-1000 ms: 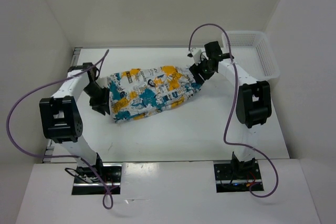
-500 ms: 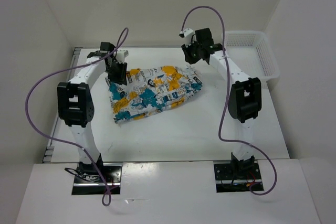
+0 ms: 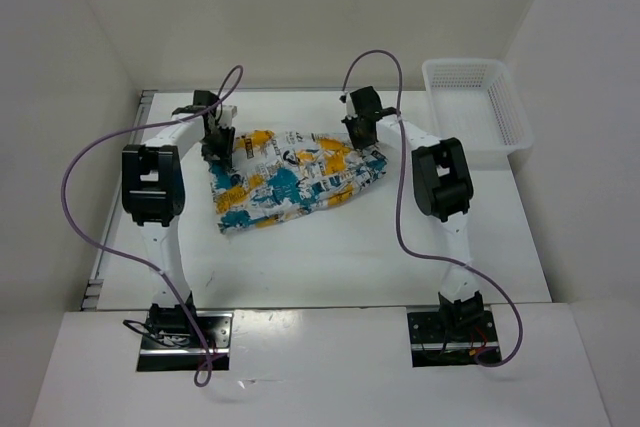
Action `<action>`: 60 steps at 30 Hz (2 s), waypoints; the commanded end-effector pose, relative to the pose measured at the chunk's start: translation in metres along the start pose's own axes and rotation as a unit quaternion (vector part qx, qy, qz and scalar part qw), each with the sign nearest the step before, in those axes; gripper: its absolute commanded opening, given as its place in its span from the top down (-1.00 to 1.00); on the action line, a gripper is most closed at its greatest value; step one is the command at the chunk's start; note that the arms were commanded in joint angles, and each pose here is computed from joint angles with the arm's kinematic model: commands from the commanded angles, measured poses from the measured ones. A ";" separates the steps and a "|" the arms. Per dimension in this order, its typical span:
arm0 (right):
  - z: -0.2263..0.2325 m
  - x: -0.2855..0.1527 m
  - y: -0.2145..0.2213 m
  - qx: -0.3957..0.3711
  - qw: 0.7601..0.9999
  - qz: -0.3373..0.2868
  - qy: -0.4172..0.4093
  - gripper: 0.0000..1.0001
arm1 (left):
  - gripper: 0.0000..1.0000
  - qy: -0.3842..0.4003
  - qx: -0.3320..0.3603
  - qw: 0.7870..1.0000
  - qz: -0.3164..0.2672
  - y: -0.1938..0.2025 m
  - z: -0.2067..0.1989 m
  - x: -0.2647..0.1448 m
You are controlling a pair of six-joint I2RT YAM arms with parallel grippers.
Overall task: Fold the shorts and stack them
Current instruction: Fold the shorts
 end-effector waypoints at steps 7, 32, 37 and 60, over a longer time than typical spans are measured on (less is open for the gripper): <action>-0.056 0.001 -0.038 0.041 0.981 -0.078 0.171 0.95 | 0.19 -0.092 -0.028 0.995 0.023 0.011 0.061 0.030; 0.024 -0.093 0.007 -0.114 0.991 -0.050 -0.044 0.76 | 0.30 0.130 0.049 0.989 0.052 0.097 -0.097 -0.084; 0.029 -0.063 0.018 -0.101 0.993 -0.027 -0.057 0.76 | 0.32 0.109 0.050 0.986 0.112 0.137 -0.093 -0.061; 0.022 -0.155 -0.063 0.008 0.987 -0.145 -0.063 0.26 | 0.32 0.028 0.045 0.982 0.181 0.189 -0.061 -0.032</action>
Point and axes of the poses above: each gripper's point midway between its finger pads, its own x axis out along the fingers, its own z axis along the line the jaws close on, y = z × x, the point moved 2 cm from there along -x, back along the fingers, and after that the axes turned 4 degrees about x, right-handed, at the moved point
